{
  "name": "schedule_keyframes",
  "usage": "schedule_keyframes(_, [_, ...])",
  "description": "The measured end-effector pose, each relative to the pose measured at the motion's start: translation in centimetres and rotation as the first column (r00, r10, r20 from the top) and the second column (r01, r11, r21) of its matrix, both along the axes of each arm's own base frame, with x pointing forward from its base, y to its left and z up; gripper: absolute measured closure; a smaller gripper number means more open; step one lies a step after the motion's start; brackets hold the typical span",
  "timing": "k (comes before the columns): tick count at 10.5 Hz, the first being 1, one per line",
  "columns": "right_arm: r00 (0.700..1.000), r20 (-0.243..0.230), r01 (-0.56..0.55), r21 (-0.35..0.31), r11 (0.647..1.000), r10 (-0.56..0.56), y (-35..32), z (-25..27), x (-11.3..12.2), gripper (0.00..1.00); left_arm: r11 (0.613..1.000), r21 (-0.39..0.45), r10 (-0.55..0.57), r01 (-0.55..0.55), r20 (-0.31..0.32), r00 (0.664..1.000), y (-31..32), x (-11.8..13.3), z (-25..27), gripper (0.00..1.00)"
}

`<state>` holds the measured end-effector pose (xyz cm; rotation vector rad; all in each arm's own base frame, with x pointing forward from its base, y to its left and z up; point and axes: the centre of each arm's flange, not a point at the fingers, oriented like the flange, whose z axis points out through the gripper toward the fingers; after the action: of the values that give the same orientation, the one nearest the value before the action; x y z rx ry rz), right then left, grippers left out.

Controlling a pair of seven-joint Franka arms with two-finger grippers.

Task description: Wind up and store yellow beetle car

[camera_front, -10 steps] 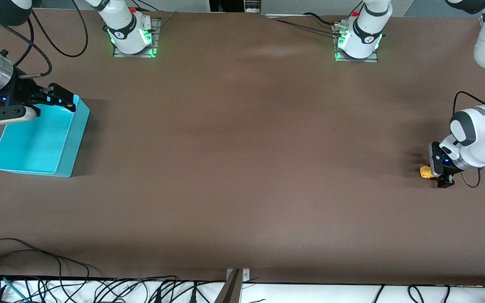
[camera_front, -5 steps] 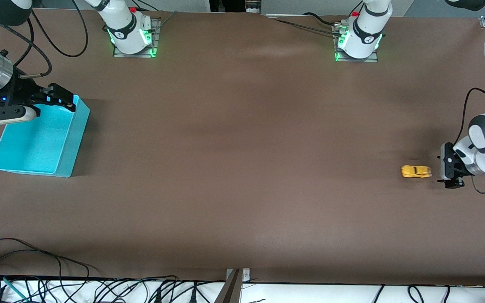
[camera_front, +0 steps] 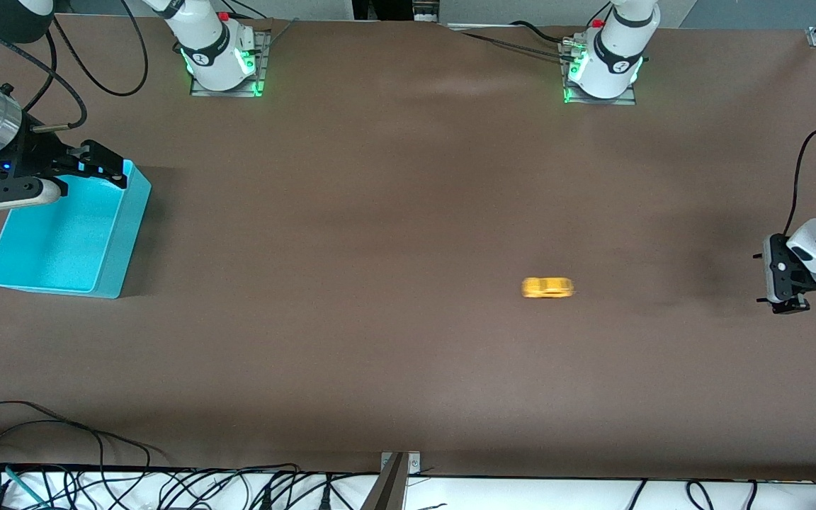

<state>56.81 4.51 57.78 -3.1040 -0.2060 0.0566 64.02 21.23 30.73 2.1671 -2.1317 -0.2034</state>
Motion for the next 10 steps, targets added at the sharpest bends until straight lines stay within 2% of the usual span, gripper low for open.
schedule_keyframes(3, [1.000,0.000,0.000,0.000,1.000,0.000,0.0,0.0,0.0,0.00,0.999,0.013,0.044,-0.043,-0.036,0.998,-2.8,1.4,3.9,0.00])
schedule_keyframes(10, [1.000,0.000,0.001,0.000,1.000,-0.001,0.0,0.0,0.0,0.00,0.998,0.015,0.053,-0.053,-0.049,0.997,-3.1,1.4,3.8,0.00])
